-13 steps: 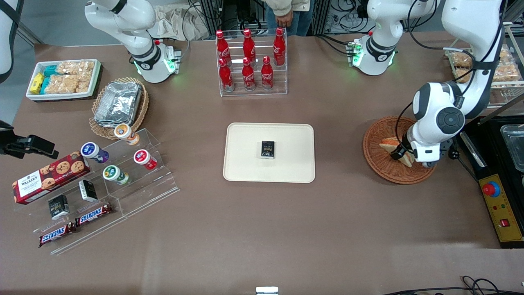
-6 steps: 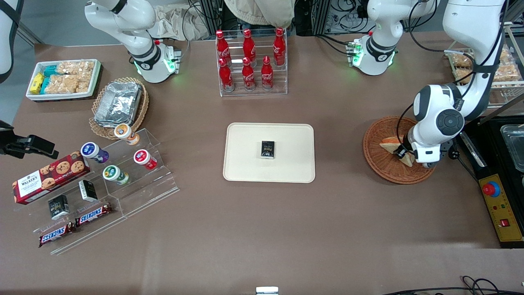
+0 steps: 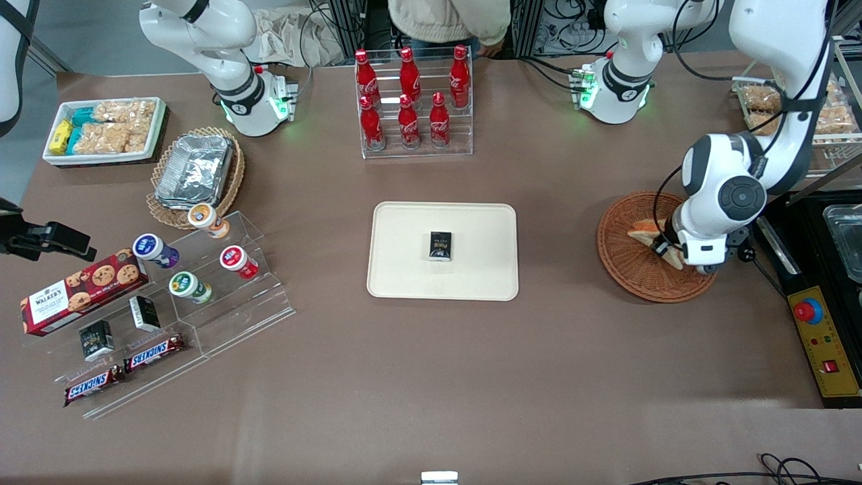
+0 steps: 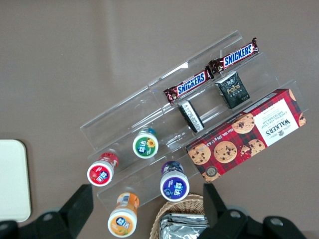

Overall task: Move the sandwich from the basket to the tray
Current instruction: 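Lift the sandwich out of the basket with the left gripper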

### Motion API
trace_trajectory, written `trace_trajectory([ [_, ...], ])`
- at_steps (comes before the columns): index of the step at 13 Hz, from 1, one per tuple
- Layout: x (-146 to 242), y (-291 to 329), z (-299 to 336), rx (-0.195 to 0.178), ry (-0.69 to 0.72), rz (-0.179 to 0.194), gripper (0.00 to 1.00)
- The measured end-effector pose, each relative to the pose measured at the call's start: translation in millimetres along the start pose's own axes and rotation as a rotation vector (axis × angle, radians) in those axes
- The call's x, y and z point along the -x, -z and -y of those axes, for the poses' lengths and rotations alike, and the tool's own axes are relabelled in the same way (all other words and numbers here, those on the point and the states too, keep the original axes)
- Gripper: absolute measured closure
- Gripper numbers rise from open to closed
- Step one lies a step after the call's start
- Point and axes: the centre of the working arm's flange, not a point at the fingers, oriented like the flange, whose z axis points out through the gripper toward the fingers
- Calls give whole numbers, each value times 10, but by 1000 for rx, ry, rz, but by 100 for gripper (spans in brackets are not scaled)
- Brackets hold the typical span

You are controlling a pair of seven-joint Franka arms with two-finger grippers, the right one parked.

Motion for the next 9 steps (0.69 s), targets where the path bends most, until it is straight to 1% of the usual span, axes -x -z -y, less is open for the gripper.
trace_trajectory([
  [1,47,272,-28,-27,-44,0,65],
  [2,110,587,-69,-60,-114,5,68],
  [3,199,925,-135,-82,-201,15,74],
  [4,300,1257,-229,-81,-285,21,78],
  [6,511,1740,-419,-52,-515,19,78],
  [7,587,1851,-483,-18,-631,34,78],
  [8,640,1912,-528,16,-712,47,78],
  [9,719,1940,-590,37,-772,53,78],
])
